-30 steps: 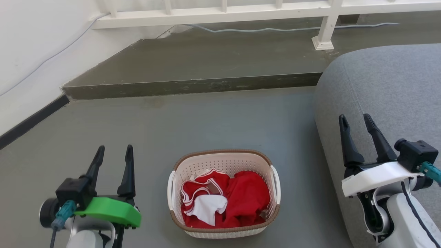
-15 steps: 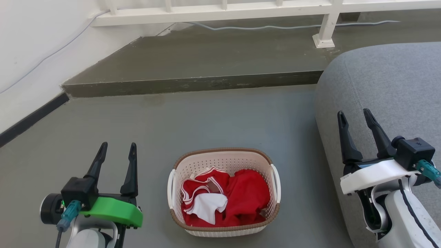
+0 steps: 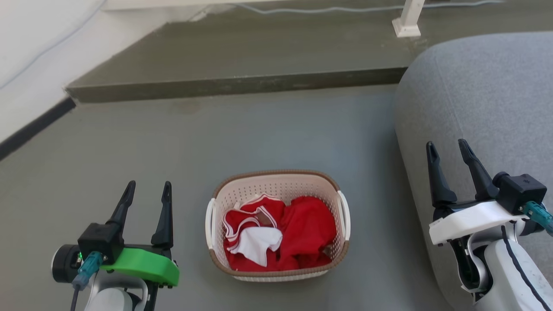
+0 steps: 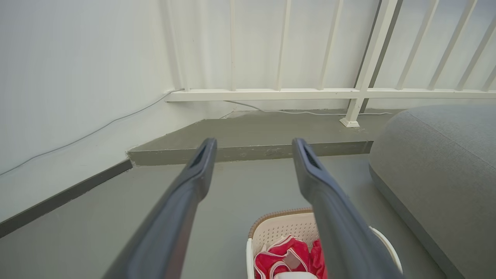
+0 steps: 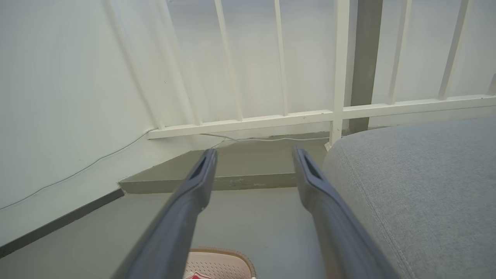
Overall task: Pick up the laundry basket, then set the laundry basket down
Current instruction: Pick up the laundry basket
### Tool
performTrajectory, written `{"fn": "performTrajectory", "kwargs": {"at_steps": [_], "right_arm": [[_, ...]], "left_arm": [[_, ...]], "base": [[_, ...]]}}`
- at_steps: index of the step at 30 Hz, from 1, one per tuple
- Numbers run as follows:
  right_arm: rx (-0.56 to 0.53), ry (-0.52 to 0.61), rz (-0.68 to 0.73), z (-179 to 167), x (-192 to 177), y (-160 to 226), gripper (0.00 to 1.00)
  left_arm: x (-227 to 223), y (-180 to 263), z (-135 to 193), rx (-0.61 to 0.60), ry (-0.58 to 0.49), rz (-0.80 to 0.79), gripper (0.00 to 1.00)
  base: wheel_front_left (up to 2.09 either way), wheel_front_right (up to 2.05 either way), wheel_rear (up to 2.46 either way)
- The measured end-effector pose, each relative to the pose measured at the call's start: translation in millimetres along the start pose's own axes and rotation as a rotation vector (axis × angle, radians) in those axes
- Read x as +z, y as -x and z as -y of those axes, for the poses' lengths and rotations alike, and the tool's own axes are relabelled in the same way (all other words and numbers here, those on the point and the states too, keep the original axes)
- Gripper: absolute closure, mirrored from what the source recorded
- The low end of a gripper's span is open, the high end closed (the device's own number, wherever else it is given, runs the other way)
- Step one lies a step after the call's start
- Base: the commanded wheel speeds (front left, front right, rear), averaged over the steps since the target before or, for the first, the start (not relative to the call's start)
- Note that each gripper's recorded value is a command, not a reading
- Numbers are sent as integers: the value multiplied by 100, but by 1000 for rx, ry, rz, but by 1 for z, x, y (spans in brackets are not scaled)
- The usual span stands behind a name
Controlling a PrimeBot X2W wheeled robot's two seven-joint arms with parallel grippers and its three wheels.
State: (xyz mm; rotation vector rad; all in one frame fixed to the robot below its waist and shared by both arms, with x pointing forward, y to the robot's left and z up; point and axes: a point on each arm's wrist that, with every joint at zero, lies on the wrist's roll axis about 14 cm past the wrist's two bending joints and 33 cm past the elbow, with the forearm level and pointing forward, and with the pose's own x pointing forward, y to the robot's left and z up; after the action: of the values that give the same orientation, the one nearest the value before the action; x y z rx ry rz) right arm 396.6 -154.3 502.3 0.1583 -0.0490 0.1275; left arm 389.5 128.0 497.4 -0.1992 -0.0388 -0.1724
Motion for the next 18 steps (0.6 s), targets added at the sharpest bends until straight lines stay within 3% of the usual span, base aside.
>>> {"fn": "performTrajectory", "kwargs": {"at_steps": [18], "right_arm": [[-75,-20,-175,28,-68,-28,0]], "left_arm": [[-60,-49,-2,-23,35,-143,0]], "base": [[0,0,0]]}}
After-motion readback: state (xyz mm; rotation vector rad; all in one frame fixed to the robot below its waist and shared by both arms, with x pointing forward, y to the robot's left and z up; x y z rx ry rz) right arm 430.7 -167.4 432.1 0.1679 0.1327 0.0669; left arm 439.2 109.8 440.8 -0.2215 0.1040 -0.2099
